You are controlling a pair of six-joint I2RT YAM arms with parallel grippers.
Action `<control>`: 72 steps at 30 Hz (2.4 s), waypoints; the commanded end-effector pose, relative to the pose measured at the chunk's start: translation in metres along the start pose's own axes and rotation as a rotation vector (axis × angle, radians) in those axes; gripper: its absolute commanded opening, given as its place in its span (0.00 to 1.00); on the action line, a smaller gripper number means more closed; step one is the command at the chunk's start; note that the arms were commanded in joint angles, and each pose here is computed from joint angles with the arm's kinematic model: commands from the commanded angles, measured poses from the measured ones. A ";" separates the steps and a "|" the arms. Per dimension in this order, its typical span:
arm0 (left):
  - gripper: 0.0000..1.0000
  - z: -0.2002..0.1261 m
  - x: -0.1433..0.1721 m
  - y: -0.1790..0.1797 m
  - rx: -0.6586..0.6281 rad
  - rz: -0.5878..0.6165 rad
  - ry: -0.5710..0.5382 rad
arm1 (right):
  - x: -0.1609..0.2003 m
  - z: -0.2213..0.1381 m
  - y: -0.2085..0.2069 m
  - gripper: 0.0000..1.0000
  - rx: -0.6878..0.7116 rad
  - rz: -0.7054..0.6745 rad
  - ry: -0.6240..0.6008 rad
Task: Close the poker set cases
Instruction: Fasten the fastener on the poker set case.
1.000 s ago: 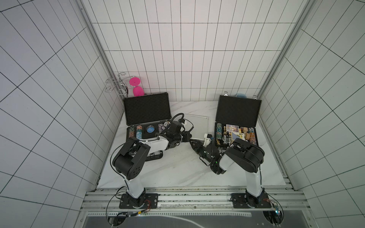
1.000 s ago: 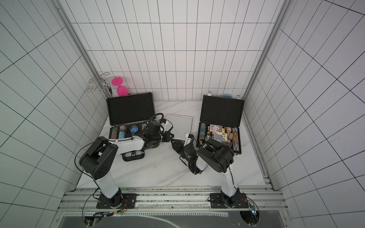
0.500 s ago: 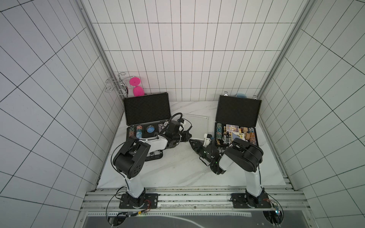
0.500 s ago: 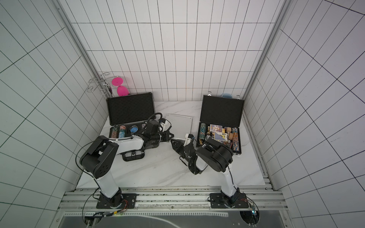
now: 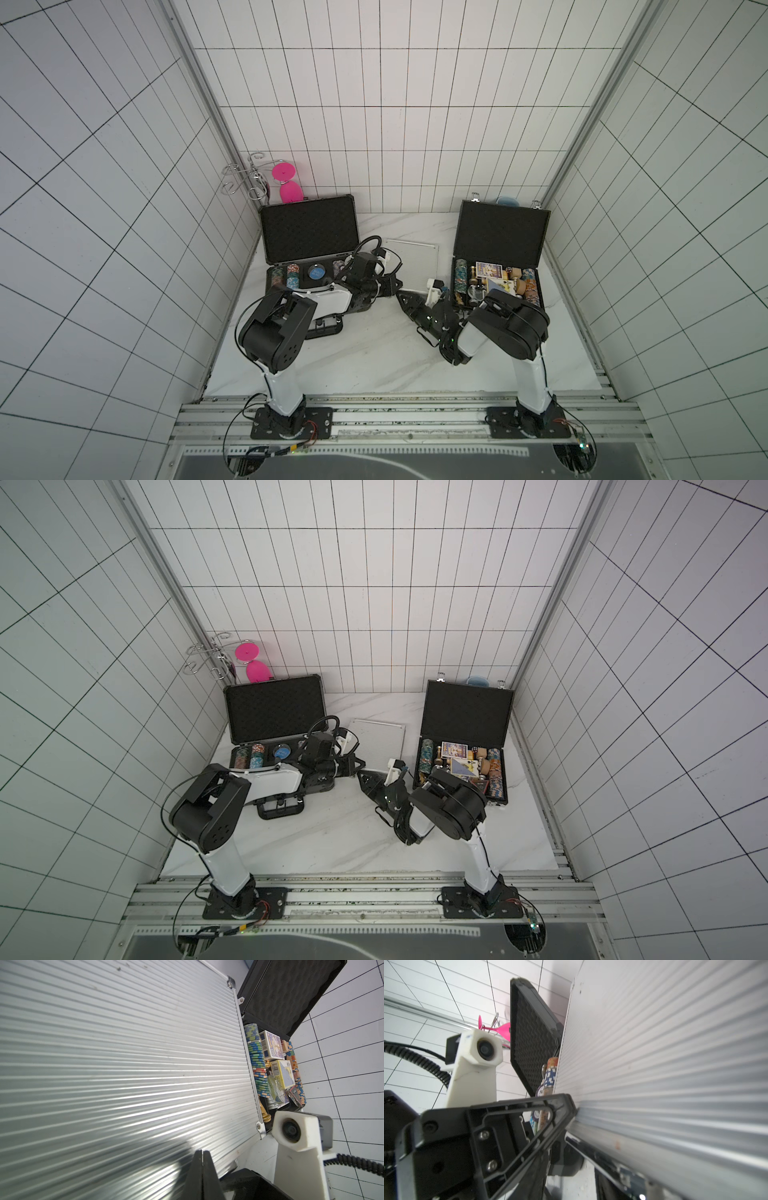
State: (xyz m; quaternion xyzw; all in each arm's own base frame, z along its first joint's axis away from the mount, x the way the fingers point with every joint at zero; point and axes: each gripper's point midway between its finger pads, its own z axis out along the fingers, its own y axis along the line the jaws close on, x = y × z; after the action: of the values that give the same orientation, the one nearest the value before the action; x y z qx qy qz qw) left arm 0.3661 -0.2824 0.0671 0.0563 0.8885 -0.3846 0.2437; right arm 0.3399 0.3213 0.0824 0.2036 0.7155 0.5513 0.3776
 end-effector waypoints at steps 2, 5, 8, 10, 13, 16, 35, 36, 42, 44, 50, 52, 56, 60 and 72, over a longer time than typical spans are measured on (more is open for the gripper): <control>0.00 -0.035 0.180 0.119 -0.450 -0.307 0.539 | -0.064 0.009 0.094 0.40 -0.320 0.053 -0.242; 0.00 -0.035 0.178 0.120 -0.450 -0.313 0.530 | -0.063 0.007 0.096 0.40 -0.323 0.057 -0.237; 0.00 -0.035 0.174 0.120 -0.448 -0.315 0.524 | -0.063 0.004 0.092 0.40 -0.291 0.045 -0.236; 0.00 -0.036 0.173 0.121 -0.451 -0.319 0.520 | -0.062 -0.003 0.092 0.40 -0.289 0.047 -0.224; 0.00 -0.036 0.170 0.120 -0.452 -0.314 0.511 | -0.050 -0.010 0.087 0.40 -0.248 0.021 -0.157; 0.00 -0.036 0.164 0.118 -0.451 -0.308 0.498 | -0.029 -0.018 0.067 0.40 -0.162 -0.017 -0.074; 0.00 -0.034 0.150 0.115 -0.453 -0.284 0.476 | -0.006 -0.066 0.013 0.24 0.194 -0.462 0.089; 0.00 -0.034 0.150 0.115 -0.452 -0.283 0.475 | -0.007 -0.067 0.008 0.19 0.230 -0.495 0.098; 0.00 -0.032 0.147 0.115 -0.450 -0.282 0.470 | 0.007 -0.046 0.002 0.00 0.256 -0.593 0.186; 0.00 -0.032 0.148 0.115 -0.451 -0.284 0.471 | 0.014 -0.039 0.002 0.00 0.240 -0.593 0.204; 0.00 -0.032 0.147 0.115 -0.451 -0.280 0.468 | 0.023 -0.017 0.016 0.00 0.150 -0.598 0.213; 0.00 -0.032 0.147 0.115 -0.451 -0.278 0.469 | 0.024 -0.012 0.017 0.00 0.146 -0.591 0.210; 0.00 -0.031 0.146 0.114 -0.449 -0.281 0.467 | 0.022 -0.004 0.011 0.00 0.157 -0.579 0.193; 0.00 -0.031 0.146 0.114 -0.448 -0.280 0.467 | 0.017 0.003 -0.001 0.00 0.188 -0.554 0.179; 0.00 -0.031 0.148 0.114 -0.440 -0.280 0.469 | 0.008 0.007 -0.014 0.00 0.205 -0.513 0.143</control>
State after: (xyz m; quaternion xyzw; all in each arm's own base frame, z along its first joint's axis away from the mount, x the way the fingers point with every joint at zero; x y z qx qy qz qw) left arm 0.3656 -0.2757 0.0689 0.0505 0.8961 -0.3817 0.2210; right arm 0.3220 0.3162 0.0416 -0.0056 0.8458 0.3502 0.4023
